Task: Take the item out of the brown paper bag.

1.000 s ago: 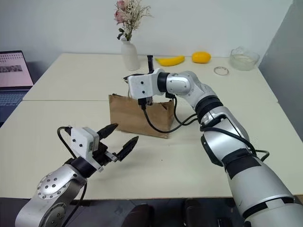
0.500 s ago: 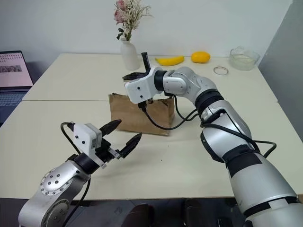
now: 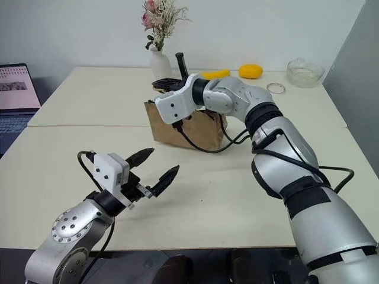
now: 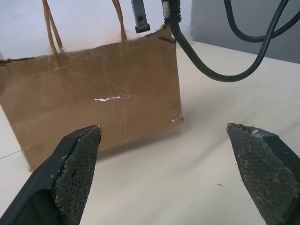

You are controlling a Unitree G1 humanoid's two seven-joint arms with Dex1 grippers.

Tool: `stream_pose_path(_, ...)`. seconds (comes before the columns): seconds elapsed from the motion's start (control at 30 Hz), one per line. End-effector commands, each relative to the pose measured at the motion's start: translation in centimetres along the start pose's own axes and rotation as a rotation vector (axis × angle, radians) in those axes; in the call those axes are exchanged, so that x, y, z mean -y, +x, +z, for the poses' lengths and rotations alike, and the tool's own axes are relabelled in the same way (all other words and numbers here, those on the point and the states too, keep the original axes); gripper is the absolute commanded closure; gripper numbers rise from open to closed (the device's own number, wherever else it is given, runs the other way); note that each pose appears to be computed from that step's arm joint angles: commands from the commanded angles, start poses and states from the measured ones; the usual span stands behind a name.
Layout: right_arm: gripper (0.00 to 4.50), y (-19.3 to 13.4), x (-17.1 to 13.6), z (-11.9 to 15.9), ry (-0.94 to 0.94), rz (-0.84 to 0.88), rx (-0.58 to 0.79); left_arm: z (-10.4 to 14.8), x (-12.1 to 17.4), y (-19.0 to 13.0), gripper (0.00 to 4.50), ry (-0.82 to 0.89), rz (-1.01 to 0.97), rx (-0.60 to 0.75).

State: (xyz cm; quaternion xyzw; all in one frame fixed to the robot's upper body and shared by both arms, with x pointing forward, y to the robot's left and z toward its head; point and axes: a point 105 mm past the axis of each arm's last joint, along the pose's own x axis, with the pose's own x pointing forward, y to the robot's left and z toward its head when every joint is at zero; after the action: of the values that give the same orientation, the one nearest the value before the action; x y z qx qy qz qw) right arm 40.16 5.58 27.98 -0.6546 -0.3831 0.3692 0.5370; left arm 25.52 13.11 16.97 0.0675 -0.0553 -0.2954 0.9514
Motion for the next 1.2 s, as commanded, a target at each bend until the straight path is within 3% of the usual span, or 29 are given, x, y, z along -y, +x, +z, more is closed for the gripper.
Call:
stream_pose_path(0.03,4.48,0.2,1.3,0.0,-0.034,-0.039,-0.009,1.1,0.5,0.2,0.00,0.029,-0.016,0.045)
stream_pose_path(0.27,4.48,0.0,-1.0,-2.0,0.020,0.047,-0.136,1.3,0.6,0.3,0.00,0.032,-0.028,0.047)
stream_pose_path(0.37,3.98,-0.1,-1.1,-2.2,0.080,0.057,-0.145,1.3,0.7,0.3,0.00,0.033,-0.034,0.046)
stream_pose_path(0.57,1.92,-0.6,-0.6,-2.8,0.319,0.095,-0.151,1.4,0.7,0.6,0.00,0.034,-0.045,0.048)
stream_pose_path(0.7,0.54,-2.3,0.7,-3.2,0.524,0.102,-0.078,1.3,0.8,0.5,0.00,0.033,-0.056,0.044)
stream_pose_path(0.9,0.54,-8.1,1.8,-3.0,0.729,0.099,0.118,0.9,1.0,0.3,0.00,0.035,-0.090,0.024)
stream_pose_path(1.03,0.54,-11.7,1.5,-1.5,0.910,0.043,0.152,0.7,0.7,0.0,0.00,0.043,-0.099,0.008)
stream_pose_path(1.2,0.54,-14.8,-3.0,1.7,1.141,0.118,0.102,0.1,0.3,-1.3,0.00,0.054,-0.139,-0.053)
